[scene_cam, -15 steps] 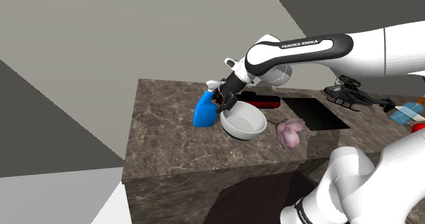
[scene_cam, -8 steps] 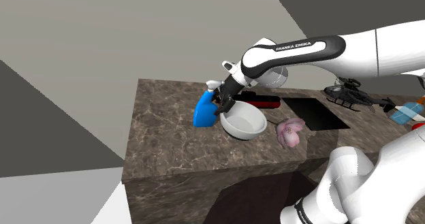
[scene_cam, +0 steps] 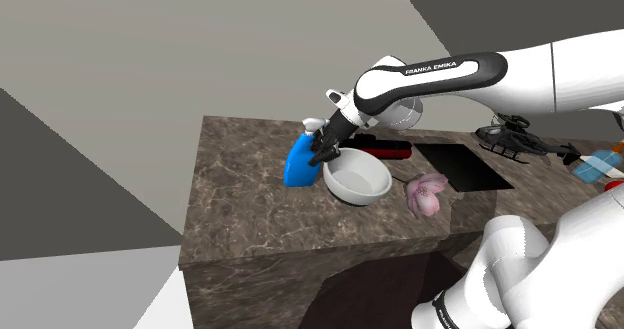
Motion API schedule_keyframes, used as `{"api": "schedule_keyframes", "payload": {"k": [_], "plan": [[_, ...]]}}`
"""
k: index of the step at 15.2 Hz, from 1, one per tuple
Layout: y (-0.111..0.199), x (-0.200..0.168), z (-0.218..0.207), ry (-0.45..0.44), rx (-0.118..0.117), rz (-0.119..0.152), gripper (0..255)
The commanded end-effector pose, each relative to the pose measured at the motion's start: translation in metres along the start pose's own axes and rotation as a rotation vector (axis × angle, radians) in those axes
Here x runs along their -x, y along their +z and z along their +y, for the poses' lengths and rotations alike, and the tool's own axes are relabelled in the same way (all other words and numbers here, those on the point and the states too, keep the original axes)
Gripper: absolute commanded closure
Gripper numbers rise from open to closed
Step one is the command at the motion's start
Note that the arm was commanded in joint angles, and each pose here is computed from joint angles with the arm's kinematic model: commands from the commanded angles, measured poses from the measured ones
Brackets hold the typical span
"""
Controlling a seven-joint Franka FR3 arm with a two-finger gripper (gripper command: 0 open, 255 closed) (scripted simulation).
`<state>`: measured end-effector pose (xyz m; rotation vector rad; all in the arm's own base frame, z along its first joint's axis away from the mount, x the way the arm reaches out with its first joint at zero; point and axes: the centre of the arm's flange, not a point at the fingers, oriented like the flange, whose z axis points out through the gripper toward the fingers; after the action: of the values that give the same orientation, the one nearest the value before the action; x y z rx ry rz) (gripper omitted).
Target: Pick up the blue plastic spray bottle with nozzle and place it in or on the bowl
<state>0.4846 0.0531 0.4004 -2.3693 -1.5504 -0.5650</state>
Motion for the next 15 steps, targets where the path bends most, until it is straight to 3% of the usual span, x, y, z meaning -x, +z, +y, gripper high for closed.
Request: {"api": "schedule_keyframes", "payload": {"k": [1, 4, 15], "plan": [[0.000, 0.000, 0.000, 0.000, 0.000, 0.000, 255], [0.000, 0.000, 0.000, 0.000, 0.000, 0.000, 255], [-0.052, -0.026, 0.000, 0.000, 0.000, 0.000, 255]]}}
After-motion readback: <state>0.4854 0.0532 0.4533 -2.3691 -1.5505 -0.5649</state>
